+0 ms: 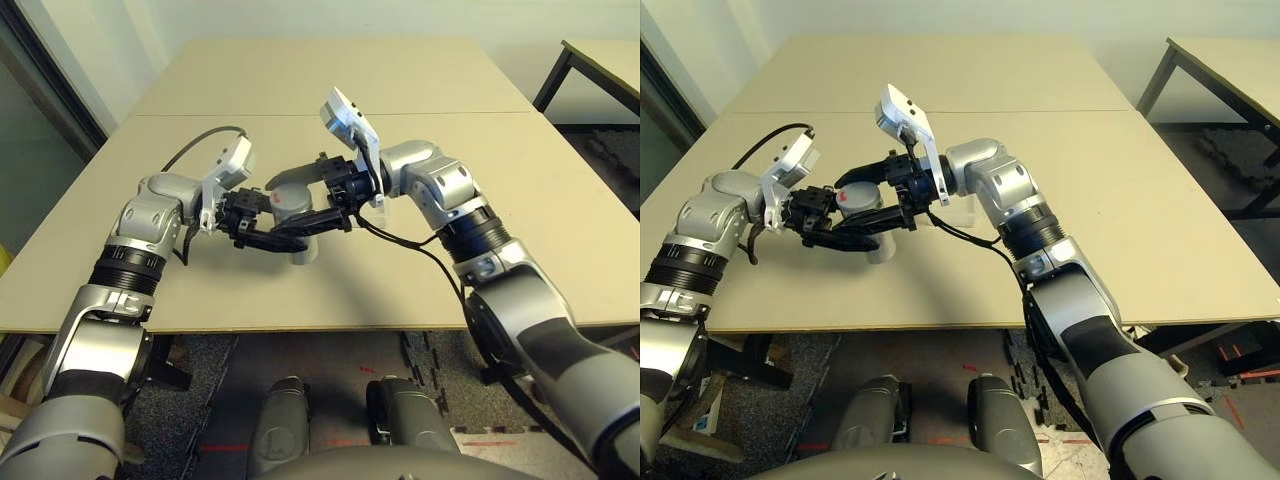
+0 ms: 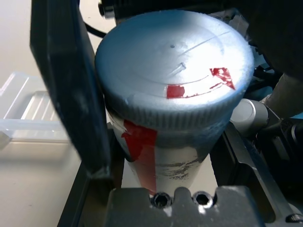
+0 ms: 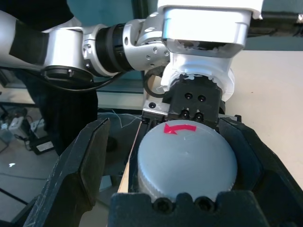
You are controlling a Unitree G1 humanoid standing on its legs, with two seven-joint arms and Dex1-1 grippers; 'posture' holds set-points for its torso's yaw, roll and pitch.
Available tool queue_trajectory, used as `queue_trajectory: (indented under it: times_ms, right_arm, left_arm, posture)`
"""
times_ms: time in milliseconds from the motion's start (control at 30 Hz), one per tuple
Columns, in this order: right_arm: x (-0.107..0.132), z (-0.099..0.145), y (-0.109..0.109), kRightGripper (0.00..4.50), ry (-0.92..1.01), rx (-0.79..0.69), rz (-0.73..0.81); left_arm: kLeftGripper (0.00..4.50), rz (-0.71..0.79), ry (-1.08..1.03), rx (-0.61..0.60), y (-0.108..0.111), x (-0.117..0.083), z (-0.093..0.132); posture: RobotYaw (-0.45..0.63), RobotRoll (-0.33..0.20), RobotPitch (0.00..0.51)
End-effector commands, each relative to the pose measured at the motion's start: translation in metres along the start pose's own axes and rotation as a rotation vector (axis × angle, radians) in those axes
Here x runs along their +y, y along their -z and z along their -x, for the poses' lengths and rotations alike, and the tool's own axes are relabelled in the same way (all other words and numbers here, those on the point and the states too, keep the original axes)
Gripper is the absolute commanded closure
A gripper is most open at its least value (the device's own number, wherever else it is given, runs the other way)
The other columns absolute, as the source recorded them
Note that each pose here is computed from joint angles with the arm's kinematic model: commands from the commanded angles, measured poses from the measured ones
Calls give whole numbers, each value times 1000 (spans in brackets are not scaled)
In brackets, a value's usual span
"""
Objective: Pour the medicine from the bottle into the box.
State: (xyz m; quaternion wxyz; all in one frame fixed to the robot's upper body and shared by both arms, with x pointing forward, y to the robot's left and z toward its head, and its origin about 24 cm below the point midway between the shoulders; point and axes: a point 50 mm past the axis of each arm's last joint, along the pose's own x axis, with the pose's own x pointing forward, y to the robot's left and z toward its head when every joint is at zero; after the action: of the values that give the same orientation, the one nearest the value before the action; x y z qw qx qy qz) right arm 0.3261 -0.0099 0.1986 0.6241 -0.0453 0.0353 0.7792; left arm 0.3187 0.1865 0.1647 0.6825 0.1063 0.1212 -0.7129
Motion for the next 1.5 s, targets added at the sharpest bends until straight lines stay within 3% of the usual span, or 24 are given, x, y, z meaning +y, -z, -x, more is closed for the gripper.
queue_trajectory:
  times_ms: [33,533,1000,1500]
  right_arm:
    - [-6,-1,2,0,63,15,-7]
    - [-16,2,0,0,181,-19,-36]
    - [-13,20,-7,0,212,-50,-41]
    - [-10,47,2,0,286,-35,-65]
  left_arm:
    - [1707,-11,-5,-7,-3,2,1]
    - [1707,-10,-32,24,6,4,5]
    - [1707,-6,-74,41,14,8,12]
    - [1707,-8,-114,39,14,10,21]
  posture:
    - [28,0,31]
    - [23,0,18]
    - [8,0,11]
    - [5,0,5]
